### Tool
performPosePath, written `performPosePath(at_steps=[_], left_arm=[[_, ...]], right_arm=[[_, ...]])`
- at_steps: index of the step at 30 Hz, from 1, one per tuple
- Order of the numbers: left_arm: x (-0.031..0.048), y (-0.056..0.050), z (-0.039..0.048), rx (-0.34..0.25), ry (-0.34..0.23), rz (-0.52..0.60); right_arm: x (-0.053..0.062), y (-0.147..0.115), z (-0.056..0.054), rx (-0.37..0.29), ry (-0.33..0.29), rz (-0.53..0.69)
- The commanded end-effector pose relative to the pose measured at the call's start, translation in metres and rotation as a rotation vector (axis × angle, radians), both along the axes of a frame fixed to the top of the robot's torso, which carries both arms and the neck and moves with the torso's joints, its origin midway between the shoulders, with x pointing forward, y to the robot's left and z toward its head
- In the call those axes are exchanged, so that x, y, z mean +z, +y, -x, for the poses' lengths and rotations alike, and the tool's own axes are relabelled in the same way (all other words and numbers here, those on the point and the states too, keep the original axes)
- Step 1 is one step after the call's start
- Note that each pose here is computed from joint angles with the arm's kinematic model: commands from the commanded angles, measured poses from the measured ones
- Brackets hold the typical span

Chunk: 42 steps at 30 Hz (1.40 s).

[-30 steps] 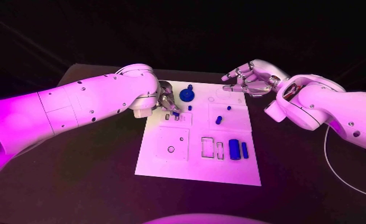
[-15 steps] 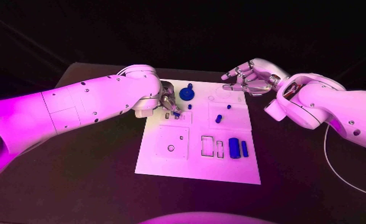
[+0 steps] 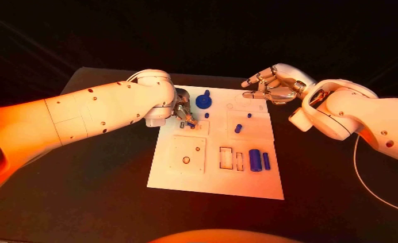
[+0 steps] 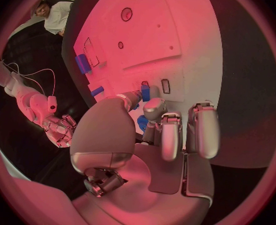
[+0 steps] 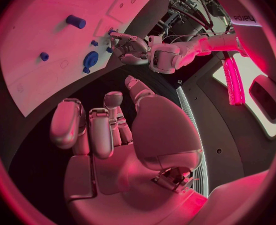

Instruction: Assemble the parts on the task board

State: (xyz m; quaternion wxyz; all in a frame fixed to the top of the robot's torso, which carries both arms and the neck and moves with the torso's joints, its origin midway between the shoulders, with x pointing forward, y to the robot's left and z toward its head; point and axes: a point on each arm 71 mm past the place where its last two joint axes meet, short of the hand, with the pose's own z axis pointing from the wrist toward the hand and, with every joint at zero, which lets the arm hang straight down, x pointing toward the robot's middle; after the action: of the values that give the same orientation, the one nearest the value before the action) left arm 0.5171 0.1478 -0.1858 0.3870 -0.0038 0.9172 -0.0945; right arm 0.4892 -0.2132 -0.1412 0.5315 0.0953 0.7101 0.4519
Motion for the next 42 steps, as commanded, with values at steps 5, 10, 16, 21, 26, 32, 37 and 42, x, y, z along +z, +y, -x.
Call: performPosePath(at_steps=[5,10,16,21,26,32,37,42], left_arm=[[-0.0080,0.003,0.0056,-0.031,0.035,-0.049],[-0.0083,0.002,0.0069,-0.036,0.036,-0.048],[-0.0086,0.000,0.0068,-0.035,0.039,-0.042],[-0.0087,-0.001,0.0062,-0.034,0.039,-0.041],[-0.0094,-0.002,0.0043,-0.027,0.044,-0.036],[-0.0117,-0.003,0.0001,-0.028,0.063,-0.051],[-0.0136,-0.005,-0.0025,-0.030,0.073,-0.060],[-0.0147,-0.006,-0.0031,-0.031,0.077,-0.064]], right_arm=[[-0.001,0.001,0.001,0.021,0.011,0.003],[-0.002,0.002,0.001,0.025,0.015,0.005],[-0.002,0.002,0.001,0.027,0.016,0.007],[-0.002,0.002,0.001,0.028,0.017,0.007],[-0.002,0.002,0.001,0.028,0.017,0.007],[-0.001,0.002,0.001,0.021,0.011,0.004],[-0.001,0.002,0.001,0.020,0.011,0.003],[-0.001,0.002,0.001,0.017,0.015,-0.001]])
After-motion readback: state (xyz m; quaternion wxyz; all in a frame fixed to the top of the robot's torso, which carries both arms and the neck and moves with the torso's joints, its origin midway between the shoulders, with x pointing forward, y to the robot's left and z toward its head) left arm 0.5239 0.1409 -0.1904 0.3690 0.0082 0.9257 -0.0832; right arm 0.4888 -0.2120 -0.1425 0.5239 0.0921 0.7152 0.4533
